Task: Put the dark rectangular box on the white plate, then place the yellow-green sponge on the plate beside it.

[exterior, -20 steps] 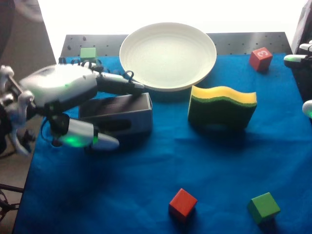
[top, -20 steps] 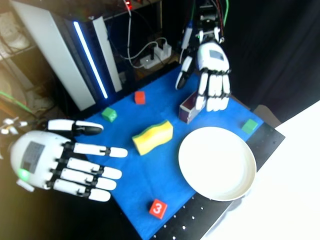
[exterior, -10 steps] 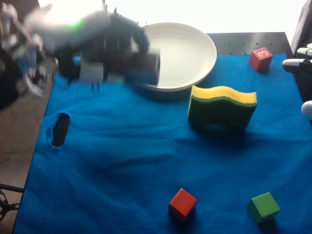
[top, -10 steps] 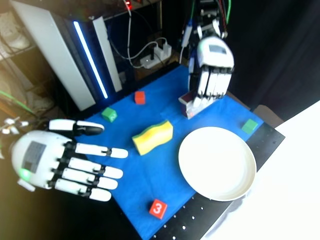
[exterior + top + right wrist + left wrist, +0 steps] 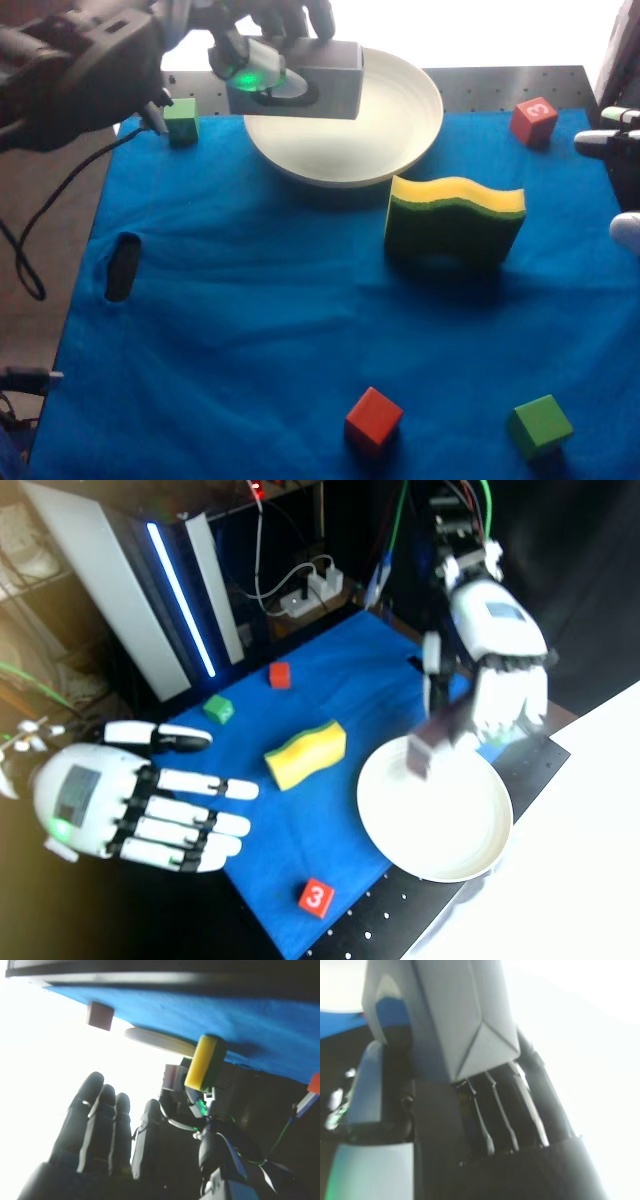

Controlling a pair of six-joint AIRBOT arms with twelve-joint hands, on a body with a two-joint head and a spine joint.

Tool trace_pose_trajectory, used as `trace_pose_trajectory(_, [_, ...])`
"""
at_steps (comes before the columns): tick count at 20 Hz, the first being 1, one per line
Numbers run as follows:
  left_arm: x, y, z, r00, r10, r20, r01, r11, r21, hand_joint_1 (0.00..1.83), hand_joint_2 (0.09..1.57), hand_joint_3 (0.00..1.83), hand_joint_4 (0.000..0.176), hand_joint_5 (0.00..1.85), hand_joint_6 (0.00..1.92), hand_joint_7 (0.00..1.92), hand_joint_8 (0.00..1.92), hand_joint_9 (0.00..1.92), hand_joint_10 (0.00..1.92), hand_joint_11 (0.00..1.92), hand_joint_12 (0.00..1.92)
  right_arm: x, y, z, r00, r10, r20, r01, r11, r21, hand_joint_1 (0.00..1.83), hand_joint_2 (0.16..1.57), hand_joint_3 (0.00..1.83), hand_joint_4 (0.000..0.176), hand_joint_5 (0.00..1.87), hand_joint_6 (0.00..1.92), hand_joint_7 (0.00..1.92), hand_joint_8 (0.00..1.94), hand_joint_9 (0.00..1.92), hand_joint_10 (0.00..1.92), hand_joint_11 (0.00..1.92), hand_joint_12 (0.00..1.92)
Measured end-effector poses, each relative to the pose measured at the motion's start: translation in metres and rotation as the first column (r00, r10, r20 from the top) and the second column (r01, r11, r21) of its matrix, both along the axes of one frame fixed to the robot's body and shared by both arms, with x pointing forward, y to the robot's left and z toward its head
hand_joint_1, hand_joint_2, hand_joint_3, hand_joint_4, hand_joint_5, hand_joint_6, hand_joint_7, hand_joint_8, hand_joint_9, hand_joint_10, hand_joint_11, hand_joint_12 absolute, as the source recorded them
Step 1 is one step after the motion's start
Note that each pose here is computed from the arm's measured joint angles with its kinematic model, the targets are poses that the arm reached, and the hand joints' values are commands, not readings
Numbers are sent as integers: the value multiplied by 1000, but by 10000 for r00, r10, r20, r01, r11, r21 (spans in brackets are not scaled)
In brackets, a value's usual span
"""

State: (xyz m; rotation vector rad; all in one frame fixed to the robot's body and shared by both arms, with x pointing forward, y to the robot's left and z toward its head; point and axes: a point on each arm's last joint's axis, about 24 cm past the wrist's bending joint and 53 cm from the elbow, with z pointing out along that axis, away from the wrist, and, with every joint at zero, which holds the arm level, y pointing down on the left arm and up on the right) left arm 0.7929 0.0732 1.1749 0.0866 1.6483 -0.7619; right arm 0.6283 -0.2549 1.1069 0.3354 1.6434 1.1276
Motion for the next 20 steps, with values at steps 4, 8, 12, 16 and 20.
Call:
trace_pose_trajectory(4, [9, -3, -25, 9967, 181, -792, -152, 9992, 375, 1109, 999, 0, 44, 711, 405, 761, 337, 725, 282, 315, 1106, -3, 8, -4, 9997, 244, -46, -244, 9997, 49, 385, 1187, 1, 82, 470, 2, 279, 2, 289, 2, 0, 821])
trace_pose_trajectory(8, [1, -2, -13, 9981, 89, -609, -93, 9999, -56, 880, 912, 2, 152, 347, 0, 301, 0, 183, 1, 1, 370, -3, 8, -4, 9997, 212, -93, -211, 9997, 156, 338, 1185, 0, 78, 459, 0, 265, 0, 298, 0, 63, 718])
trace_pose_trajectory(12, [-22, 12, 24, 9990, -103, 444, 135, 9973, -719, 789, 947, 1, 176, 226, 0, 172, 0, 91, 0, 0, 112, -3, 9, -5, 9995, 257, -186, -252, 9993, 291, 390, 1162, 0, 88, 499, 3, 318, 3, 386, 9, 171, 772])
trace_pose_trajectory(16, [-68, 47, 40, 9910, -227, 1316, 342, 9957, -857, 763, 911, 0, 176, 209, 1, 127, 0, 13, 0, 0, 12, -1, 23, 8, 9980, 629, 35, -630, 9958, 662, 517, 1146, 0, 59, 482, 0, 356, 0, 382, 0, 66, 881])
trace_pose_trajectory(20, [-114, 85, 21, 9939, -58, 1104, 145, 9969, -775, 808, 909, 0, 138, 171, 0, 50, 0, 0, 0, 0, 0, 0, 33, 17, 9960, 850, 279, -870, 9929, 809, 594, 1099, 1, 39, 459, 0, 371, 0, 404, 1, 139, 809])
